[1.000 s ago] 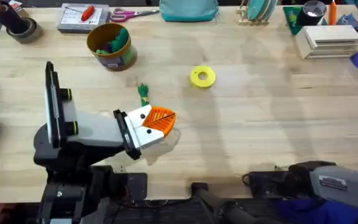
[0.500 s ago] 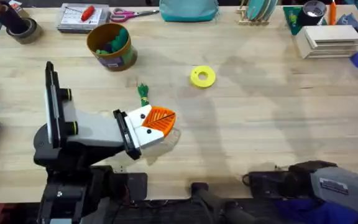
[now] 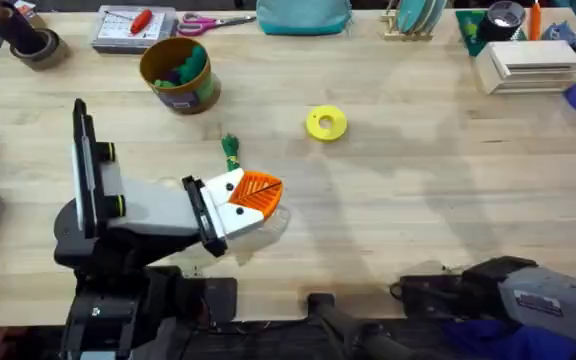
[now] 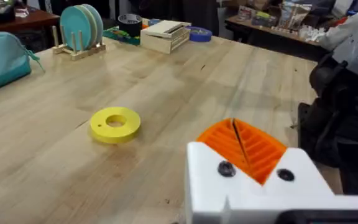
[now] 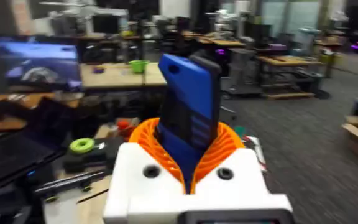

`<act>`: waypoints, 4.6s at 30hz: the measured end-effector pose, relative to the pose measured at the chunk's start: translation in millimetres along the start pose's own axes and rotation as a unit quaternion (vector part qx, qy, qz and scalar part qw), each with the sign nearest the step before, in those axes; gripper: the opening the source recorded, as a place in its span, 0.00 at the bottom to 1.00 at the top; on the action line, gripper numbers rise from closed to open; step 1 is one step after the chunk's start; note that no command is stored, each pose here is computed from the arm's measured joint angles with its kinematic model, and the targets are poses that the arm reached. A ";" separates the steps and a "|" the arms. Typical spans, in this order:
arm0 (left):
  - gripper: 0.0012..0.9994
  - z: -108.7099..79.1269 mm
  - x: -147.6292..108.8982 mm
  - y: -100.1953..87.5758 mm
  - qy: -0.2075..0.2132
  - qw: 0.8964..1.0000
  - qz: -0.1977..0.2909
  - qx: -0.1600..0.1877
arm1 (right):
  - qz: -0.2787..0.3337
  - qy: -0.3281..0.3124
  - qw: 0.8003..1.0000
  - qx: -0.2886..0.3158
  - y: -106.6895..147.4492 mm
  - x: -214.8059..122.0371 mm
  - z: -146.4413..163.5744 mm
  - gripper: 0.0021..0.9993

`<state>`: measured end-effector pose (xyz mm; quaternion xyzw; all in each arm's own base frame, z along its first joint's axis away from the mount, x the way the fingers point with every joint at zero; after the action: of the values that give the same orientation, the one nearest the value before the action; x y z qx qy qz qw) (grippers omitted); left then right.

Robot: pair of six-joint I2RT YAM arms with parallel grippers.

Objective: Pick up the gripper from the table and insert it into the empty holder that is missing its gripper. Then pick up a screw, insert it into the mounting hole, and use the screwdriver to tighten it. Finally, clean up the table by picking up the vegetable and placing it into the bucket.

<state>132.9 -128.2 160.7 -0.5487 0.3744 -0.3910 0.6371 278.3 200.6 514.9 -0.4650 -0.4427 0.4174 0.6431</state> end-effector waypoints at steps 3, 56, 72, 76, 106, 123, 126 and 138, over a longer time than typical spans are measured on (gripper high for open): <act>0.01 0.0 0.0 0.0 0.000 1.000 0.000 0.000 | 0.003 -0.033 0.999 0.003 13.0 7.0 8.3 0.02; 0.01 0.0 0.0 0.0 0.000 1.000 0.000 0.000 | 0.015 -0.235 0.970 0.056 92.6 58.4 95.9 0.02; 0.01 0.0 0.0 0.0 0.000 1.000 0.000 0.000 | 0.018 -0.246 0.968 0.054 99.1 64.5 102.4 0.02; 0.01 0.0 0.0 0.0 0.000 1.000 0.000 0.000 | 0.018 -0.248 0.967 0.055 99.5 65.0 104.3 0.02; 0.01 0.0 0.0 0.0 0.000 1.000 0.000 0.000 | 0.038 -0.240 0.967 0.079 121.0 77.8 88.1 0.02; 0.01 0.0 0.0 0.0 0.000 1.000 0.000 0.000 | 0.024 -0.252 0.966 0.059 132.2 71.9 91.0 0.02; 0.01 0.0 0.0 0.0 0.000 1.000 0.000 0.000 | 0.025 -0.258 0.964 0.060 133.3 73.1 95.6 0.02; 0.01 -0.1 0.0 0.0 0.000 1.000 0.000 0.000 | 0.035 -0.272 0.960 0.063 139.6 75.3 101.2 0.02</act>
<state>132.8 -128.2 160.7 -0.5486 0.3745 -0.3911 0.6370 183.4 325.7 411.2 -0.3075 -0.5577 0.5772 0.5111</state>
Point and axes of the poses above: each hand's point on the last joint's axis, 136 mm out from that joint toward the fingers, its own x axis out along the fingers, its own z axis along the line the jaws close on, y = z × x, the point moved 3 cm from there along -x, back along the fingers, and after that the axes turned 14 degrees about x, right-handed, at the moved point
